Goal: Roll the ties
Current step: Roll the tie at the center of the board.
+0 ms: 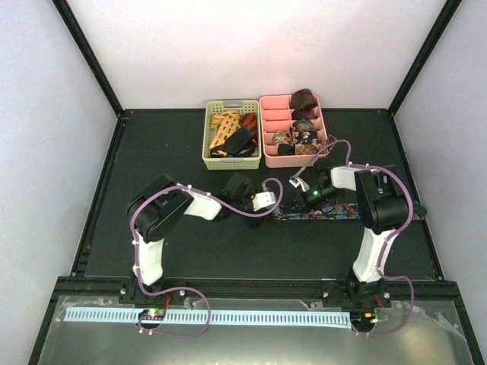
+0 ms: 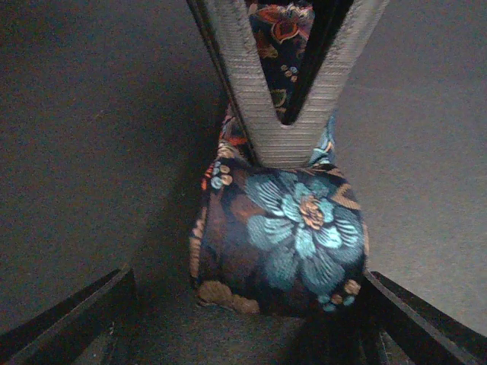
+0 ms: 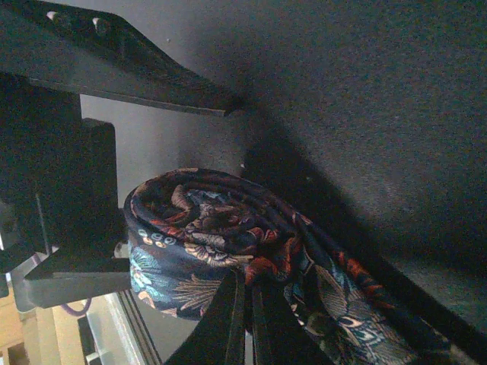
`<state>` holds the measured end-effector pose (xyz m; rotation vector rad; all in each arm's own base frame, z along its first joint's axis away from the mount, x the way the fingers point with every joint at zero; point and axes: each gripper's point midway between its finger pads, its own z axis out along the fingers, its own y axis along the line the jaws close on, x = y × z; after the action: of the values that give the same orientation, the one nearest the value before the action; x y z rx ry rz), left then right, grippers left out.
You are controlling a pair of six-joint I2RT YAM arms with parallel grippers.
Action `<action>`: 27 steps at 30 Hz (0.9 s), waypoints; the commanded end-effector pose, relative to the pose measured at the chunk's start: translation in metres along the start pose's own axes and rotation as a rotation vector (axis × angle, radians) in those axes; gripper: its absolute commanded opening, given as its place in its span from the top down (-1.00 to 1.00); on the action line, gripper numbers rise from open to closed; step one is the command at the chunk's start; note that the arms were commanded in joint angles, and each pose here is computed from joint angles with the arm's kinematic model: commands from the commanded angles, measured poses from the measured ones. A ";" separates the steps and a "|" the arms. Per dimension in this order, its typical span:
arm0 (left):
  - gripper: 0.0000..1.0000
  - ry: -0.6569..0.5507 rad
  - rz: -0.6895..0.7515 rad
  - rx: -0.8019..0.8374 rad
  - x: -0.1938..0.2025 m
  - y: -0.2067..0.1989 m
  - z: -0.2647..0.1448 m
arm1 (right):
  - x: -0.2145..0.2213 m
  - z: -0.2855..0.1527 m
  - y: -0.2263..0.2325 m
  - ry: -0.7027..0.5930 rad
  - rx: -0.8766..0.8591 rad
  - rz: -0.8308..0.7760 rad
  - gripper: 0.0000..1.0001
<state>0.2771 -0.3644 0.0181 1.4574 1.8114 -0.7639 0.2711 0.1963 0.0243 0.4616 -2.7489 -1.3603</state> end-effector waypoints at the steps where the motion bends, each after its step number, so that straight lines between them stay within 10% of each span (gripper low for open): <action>1: -0.64 -0.109 -0.012 0.051 -0.015 -0.009 0.000 | 0.020 0.000 -0.036 0.056 0.166 0.049 0.97; 9: -0.55 -0.197 -0.007 0.094 -0.023 -0.014 0.027 | 0.021 -0.001 -0.043 0.059 0.195 0.073 0.97; 16: 0.23 -0.072 -0.036 0.038 -0.008 -0.004 0.036 | 0.008 0.001 -0.025 0.034 0.083 0.045 0.97; 27: 0.36 0.273 -0.037 -0.039 0.057 -0.007 0.007 | -0.016 -0.026 0.040 -0.067 -0.047 -0.100 0.15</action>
<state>0.2807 -0.3812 0.0171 1.4560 1.8204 -0.7185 0.2801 0.1931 0.0434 0.5081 -2.7809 -1.3740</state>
